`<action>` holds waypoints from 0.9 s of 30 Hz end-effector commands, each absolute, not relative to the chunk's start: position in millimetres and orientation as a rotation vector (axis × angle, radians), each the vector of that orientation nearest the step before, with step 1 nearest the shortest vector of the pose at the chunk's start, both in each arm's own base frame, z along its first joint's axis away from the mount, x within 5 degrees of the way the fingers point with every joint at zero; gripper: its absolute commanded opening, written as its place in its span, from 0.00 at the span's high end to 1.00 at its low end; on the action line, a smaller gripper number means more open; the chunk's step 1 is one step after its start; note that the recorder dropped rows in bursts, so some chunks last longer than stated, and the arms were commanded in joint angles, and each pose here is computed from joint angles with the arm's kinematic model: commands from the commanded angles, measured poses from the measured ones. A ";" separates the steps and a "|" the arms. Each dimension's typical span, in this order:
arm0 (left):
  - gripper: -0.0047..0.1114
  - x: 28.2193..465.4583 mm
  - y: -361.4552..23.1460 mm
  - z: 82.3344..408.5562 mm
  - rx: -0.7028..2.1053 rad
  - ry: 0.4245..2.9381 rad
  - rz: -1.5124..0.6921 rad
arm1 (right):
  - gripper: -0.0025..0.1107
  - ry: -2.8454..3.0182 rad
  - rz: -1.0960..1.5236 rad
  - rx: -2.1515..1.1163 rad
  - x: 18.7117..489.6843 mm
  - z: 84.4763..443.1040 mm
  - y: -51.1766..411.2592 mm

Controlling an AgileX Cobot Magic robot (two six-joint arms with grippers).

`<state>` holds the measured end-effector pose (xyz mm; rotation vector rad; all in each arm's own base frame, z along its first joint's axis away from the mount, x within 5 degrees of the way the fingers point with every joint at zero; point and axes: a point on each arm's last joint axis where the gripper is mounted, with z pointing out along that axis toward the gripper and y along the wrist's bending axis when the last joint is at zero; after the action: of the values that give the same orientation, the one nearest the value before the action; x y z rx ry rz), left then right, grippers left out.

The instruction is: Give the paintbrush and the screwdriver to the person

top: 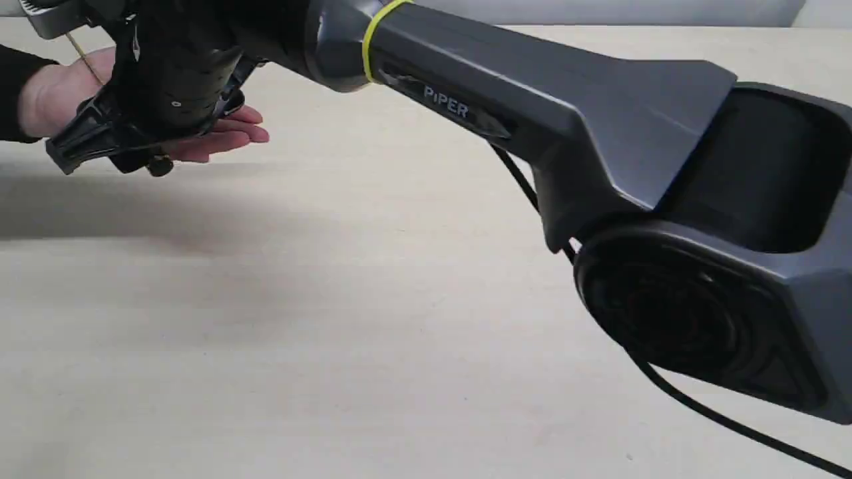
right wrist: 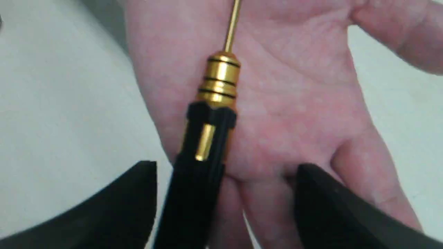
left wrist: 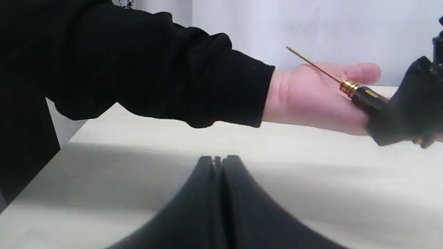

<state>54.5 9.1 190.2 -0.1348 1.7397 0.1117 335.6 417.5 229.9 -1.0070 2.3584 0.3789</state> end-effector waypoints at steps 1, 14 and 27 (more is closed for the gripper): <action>0.96 54.6 8.6 190.6 -0.128 1.729 0.103 | 0.43 2.345 0.380 -0.995 336.4 236.1 415.9; 0.96 54.6 8.6 190.6 -0.128 1.729 0.103 | 0.75 2.274 0.276 -1.051 319.5 311.0 385.1; 0.96 54.6 8.6 190.6 -0.128 1.729 0.103 | 0.94 2.279 0.108 -1.011 304.2 363.3 348.0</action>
<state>54.5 9.1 190.2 -0.1348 1.7397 0.1117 306.0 355.2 353.8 -1.0310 2.2820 0.1344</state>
